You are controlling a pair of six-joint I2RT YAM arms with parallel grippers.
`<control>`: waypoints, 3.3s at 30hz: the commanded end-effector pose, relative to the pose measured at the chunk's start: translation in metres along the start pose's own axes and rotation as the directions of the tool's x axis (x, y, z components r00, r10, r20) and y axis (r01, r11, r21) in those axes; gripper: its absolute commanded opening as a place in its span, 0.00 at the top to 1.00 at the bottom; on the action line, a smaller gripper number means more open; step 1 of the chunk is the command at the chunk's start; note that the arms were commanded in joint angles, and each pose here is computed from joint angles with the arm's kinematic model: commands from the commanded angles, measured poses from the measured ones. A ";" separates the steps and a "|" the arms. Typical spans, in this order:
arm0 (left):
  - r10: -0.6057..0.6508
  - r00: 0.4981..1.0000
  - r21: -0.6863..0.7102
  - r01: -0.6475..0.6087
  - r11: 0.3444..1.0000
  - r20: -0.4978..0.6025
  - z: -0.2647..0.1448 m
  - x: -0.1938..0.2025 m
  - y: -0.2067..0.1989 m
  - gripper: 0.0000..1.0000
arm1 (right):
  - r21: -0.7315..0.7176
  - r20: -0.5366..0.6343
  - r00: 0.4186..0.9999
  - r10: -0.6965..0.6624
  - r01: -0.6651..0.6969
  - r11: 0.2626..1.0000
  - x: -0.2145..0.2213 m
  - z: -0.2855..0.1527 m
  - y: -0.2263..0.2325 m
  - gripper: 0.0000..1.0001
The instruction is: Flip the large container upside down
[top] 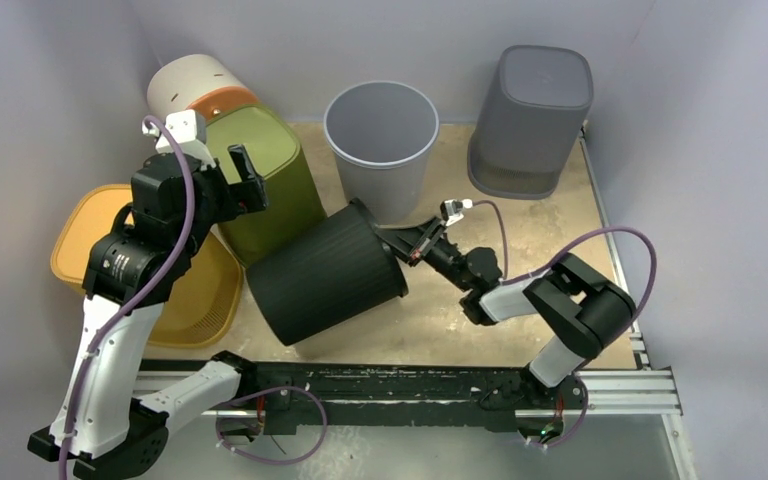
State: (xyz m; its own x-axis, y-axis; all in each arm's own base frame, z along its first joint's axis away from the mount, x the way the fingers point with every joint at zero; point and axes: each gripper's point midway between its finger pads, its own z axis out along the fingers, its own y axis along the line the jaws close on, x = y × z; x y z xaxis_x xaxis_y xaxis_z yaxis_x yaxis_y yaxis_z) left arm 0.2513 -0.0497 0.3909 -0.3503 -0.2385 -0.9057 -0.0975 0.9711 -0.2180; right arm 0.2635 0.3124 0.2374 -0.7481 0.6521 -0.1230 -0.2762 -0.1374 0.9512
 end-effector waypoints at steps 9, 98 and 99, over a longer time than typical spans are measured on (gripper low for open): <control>0.004 0.999 -0.013 -0.003 1.000 0.048 -0.011 -0.015 0.005 0.03 | -0.189 0.109 0.994 0.023 -0.002 0.982 -0.050 -0.052 0.033 1.00; -0.032 0.999 -0.057 0.033 0.998 0.030 0.032 0.045 0.016 0.03 | 0.338 -0.605 0.195 -0.772 0.941 -0.027 0.105 0.035 -0.040 0.00; -0.032 0.999 -0.057 0.033 0.998 0.028 0.032 0.046 0.016 0.03 | 0.355 -0.615 0.199 -0.763 0.934 -0.042 0.099 0.033 -0.047 0.00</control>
State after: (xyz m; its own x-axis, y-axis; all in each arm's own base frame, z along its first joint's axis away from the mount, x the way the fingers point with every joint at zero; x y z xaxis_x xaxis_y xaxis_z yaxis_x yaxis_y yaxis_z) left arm 0.2612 -0.0412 0.3257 -0.3627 -0.2393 -0.9007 -0.1765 0.9666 -0.1858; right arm 0.1946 0.4340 0.2114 -0.2955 -0.2339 -0.9263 -0.6395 0.7687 0.0099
